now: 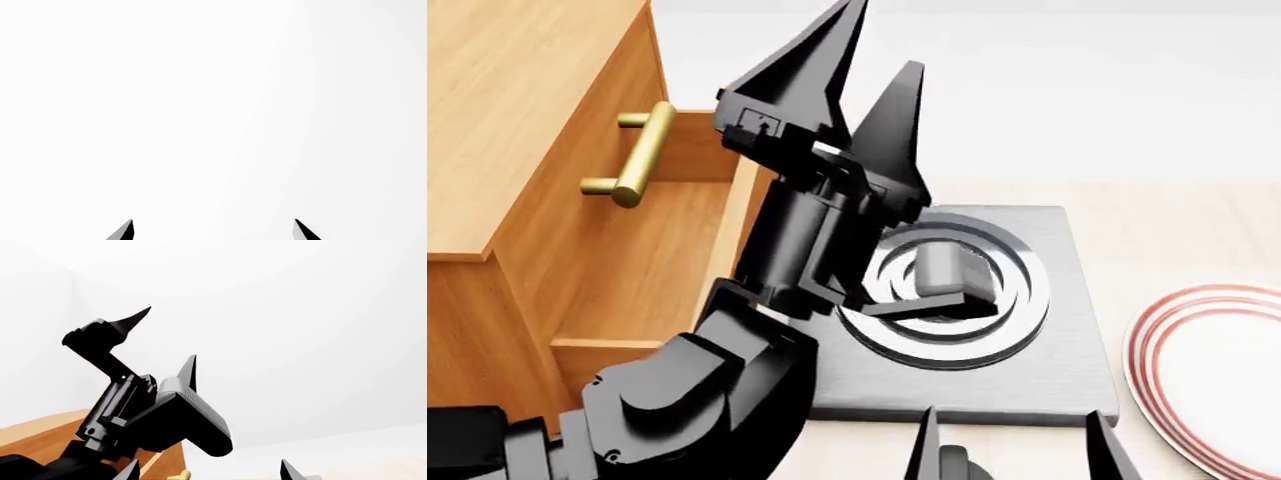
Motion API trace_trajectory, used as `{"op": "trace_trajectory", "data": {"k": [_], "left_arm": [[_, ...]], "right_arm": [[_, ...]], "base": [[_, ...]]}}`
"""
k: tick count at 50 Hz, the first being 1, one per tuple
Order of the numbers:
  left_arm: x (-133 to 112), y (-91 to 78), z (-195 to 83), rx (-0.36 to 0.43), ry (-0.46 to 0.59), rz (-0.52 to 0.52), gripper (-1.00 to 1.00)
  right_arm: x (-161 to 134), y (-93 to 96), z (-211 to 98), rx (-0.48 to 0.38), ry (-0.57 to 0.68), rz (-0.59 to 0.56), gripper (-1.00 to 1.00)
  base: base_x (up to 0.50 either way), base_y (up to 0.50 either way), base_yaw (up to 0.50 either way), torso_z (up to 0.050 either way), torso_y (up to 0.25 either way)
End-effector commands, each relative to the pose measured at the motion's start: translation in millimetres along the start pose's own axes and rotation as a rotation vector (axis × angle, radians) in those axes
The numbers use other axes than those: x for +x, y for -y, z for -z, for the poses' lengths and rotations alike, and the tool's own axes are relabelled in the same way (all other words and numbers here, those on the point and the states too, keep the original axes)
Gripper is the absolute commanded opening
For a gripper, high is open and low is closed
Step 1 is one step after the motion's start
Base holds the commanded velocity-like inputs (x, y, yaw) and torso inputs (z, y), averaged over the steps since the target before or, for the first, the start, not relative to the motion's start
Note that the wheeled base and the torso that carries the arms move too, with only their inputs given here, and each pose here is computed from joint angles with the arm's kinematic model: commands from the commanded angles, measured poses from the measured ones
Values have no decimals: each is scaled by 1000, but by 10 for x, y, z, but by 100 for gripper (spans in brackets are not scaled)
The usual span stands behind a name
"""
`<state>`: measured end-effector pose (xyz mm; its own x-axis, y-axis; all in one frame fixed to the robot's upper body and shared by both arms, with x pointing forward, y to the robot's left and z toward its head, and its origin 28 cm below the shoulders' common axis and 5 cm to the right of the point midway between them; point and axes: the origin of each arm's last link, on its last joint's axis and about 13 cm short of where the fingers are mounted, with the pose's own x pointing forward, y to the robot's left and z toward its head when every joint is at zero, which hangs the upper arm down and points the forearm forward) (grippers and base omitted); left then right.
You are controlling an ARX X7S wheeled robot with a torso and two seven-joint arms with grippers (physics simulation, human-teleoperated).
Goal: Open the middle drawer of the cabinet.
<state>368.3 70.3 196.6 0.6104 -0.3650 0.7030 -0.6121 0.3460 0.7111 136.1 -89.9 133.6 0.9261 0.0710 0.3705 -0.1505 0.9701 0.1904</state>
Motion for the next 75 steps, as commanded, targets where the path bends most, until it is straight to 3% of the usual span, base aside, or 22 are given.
{"op": "trace_trajectory", "data": {"k": [1, 9, 14, 16, 28, 30, 35, 37, 43, 46, 47, 49, 53, 58, 60, 61, 67, 70, 71, 75], "left_arm": [[89, -65, -61, -68, 12, -29, 100], [217, -187, -117, -115, 10, -47, 100], [264, -208, -150, -182, 39, 100, 100], [291, -236, -150, -168, 48, 161, 100], [592, -502, -93, -122, 47, 218, 100], [640, -552, -98, -143, 35, 222, 100], [814, -736, -58, -291, -62, 245, 100], [833, -832, -35, -469, -150, 279, 100], [885, -1029, 22, -536, -168, 345, 100], [958, -1174, 59, -610, -190, 381, 100], [995, -1253, 79, -683, -220, 393, 100], [1043, -1350, 110, -710, -237, 406, 100], [1119, -1531, 179, -853, -375, 525, 100], [1151, -1518, 295, -992, -574, 692, 100], [1165, -1492, 346, -978, -600, 718, 100], [1167, -1478, 391, -1021, -672, 748, 100], [1209, -1422, 506, -973, -648, 818, 100], [1196, -1420, 527, -1068, -744, 869, 100], [1182, -1425, 534, -1039, -753, 912, 100], [1149, -1437, 562, -1064, -823, 970, 100]], "right_arm": [[-3, -9, 1, 0, -3, -4, 100], [-2, -12, 5, -1, -6, -6, 100], [-3, -14, 11, -2, -8, -9, 100], [-3, -12, 3, -2, -6, -8, 100], [6, -20, 24, -6, -10, -15, 100], [4, -18, 20, -7, -8, -13, 100], [1, -19, 23, -8, -8, -14, 100], [0, -28, 27, -10, -9, -19, 100], [-8, -30, 26, -15, -7, -18, 100], [-12, -26, 27, -14, -7, -18, 100], [-10, -24, 28, -14, -8, -16, 100], [-8, -22, 32, -13, -10, -17, 100], [-6, -21, 40, -13, -12, -18, 100], [-9, -20, 35, -13, -10, -18, 100], [-9, -18, 30, -13, -9, -16, 100], [-8, -12, 31, -12, -9, -14, 100], [0, -7, 46, -13, -14, -9, 100], [-2, -6, 43, -12, -13, -9, 100], [-1, -8, 44, -11, -14, -9, 100], [0, -7, 50, -12, -16, -9, 100]], "base": [[0, 0, 0, 0, 0], [0, 0, 0, 0, 0], [0, 0, 0, 0, 0], [0, 0, 0, 0, 0], [0, 0, 0, 0, 0], [0, 0, 0, 0, 0], [0, 0, 0, 0, 0], [0, 0, 0, 0, 0], [0, 0, 0, 0, 0], [0, 0, 0, 0, 0], [0, 0, 0, 0, 0], [0, 0, 0, 0, 0], [0, 0, 0, 0, 0], [0, 0, 0, 0, 0], [0, 0, 0, 0, 0], [0, 0, 0, 0, 0], [0, 0, 0, 0, 0], [0, 0, 0, 0, 0], [0, 0, 0, 0, 0], [0, 0, 0, 0, 0]]}}
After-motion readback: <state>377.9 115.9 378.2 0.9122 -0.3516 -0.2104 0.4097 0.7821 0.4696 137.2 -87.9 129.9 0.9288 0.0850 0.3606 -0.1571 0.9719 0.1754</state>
